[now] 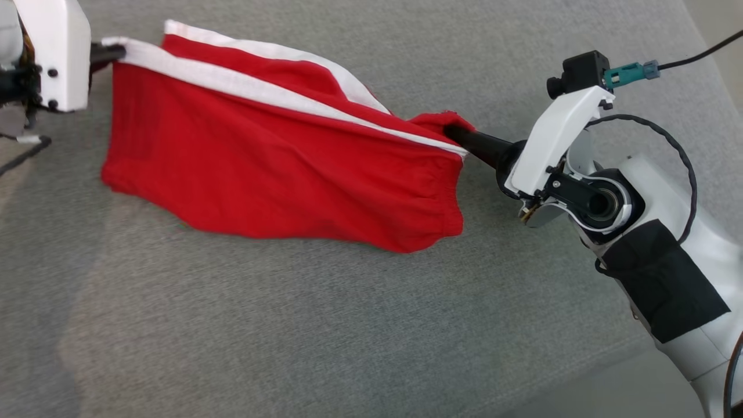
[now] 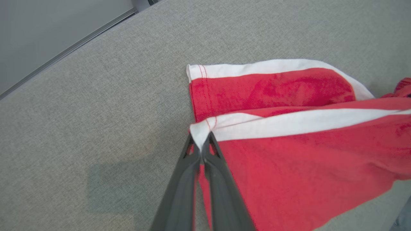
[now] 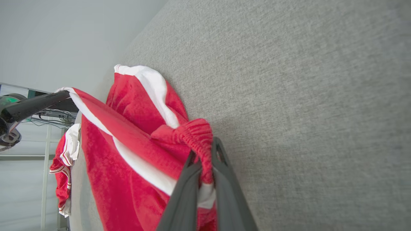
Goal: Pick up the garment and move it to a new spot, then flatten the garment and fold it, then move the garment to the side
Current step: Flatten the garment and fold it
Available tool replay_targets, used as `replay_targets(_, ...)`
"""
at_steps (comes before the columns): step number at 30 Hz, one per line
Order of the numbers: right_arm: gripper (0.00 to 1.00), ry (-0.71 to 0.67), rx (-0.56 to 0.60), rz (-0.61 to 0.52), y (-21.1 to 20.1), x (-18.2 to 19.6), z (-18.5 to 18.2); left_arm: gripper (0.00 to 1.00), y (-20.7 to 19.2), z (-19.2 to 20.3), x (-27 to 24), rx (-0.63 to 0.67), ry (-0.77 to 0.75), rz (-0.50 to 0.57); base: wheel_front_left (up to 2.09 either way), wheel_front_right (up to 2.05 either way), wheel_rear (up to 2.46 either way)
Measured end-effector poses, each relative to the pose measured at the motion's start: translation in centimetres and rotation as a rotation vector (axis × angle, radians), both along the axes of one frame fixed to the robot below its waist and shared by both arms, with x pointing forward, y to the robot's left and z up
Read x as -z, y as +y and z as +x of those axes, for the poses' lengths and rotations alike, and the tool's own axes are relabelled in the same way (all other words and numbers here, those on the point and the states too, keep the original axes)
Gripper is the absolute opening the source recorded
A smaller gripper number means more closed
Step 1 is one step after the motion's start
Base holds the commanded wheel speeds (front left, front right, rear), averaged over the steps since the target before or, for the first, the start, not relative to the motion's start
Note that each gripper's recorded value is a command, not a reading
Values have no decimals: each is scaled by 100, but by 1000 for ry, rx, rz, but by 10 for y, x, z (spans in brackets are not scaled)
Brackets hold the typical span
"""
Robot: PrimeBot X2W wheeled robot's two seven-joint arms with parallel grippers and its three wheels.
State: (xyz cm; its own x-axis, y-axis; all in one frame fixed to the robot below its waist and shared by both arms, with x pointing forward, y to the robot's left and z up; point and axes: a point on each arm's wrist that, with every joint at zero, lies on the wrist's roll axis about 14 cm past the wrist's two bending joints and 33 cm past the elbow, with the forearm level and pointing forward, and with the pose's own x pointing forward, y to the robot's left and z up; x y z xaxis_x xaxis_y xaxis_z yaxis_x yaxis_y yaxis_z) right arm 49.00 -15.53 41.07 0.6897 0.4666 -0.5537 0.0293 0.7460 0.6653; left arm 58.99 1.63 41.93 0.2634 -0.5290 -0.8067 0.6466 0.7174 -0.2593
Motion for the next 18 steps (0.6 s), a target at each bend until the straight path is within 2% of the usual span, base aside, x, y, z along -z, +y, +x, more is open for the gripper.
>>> replay_targets(9, 2, 8, 41, 17, -8, 4, 4, 0, -27, 19, 18, 18, -17, -41, 0, 0, 0)
replay_targets(11, 27, 10, 44, 24, -7, 5, 4, 0, -27, 24, 21, 11, -35, -38, 0, 0, 0)
replay_targets(12, 43, 9, 44, 29, -6, 4, 5, 0, -27, 27, 22, 5, -49, -42, 0, 0, 0)
replay_targets(13, 92, 6, 43, 34, -4, 4, 5, 2, -27, 32, 21, -3, -74, -48, 0, 0, 0)
replay_targets(14, 100, 1, 41, 40, -3, 3, 6, 50, -27, 36, 20, -12, -101, -53, 0, 0, 0)
replay_targets(15, 100, -1, 38, 44, -1, 2, 6, 100, -27, 38, 21, -17, -111, -54, 0, 0, 0)
replay_targets(18, 100, 1, 33, 42, 0, 3, 4, 100, -25, 34, 26, -30, -98, -51, 0, 0, 0)
